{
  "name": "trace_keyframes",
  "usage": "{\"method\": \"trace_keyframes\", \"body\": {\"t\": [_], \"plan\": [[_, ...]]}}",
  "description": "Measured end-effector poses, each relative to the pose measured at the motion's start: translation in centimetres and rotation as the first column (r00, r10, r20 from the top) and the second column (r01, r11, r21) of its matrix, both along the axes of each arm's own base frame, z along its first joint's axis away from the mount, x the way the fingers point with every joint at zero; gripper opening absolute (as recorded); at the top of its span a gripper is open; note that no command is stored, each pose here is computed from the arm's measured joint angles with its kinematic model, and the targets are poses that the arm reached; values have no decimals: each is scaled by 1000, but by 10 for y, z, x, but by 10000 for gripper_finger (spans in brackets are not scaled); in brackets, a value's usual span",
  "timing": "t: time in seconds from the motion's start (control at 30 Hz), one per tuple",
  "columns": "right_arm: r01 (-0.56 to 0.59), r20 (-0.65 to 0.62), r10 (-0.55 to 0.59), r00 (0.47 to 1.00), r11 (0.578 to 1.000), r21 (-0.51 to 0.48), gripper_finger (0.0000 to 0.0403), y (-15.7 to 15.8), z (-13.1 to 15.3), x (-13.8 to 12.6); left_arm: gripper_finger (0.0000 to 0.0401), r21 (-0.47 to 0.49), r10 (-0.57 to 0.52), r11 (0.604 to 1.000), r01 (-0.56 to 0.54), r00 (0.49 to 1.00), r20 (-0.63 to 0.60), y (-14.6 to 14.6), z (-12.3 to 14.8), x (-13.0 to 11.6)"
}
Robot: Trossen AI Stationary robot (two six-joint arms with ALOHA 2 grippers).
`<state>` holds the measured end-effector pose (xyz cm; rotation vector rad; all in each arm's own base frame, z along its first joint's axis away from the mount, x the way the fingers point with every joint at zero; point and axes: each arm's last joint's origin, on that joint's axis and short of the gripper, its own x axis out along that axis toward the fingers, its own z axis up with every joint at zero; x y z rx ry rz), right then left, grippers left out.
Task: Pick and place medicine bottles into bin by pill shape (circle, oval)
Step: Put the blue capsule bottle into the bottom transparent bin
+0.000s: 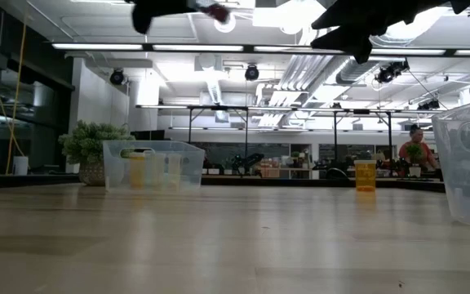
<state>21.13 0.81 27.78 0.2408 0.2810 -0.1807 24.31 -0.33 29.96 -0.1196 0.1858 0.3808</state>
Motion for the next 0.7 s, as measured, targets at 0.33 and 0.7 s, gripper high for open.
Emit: {"method": "trace_keyframes", "body": {"t": [0.33, 0.7], "plan": [[-81, 123, 84, 989, 996, -36, 193, 2, 12, 3, 116, -58, -16, 998, 27, 985, 172, 18, -32, 22], [-82, 126, 86, 988, 996, -36, 193, 2, 13, 3, 116, -62, -16, 998, 27, 985, 175, 18, -37, 27]]}}
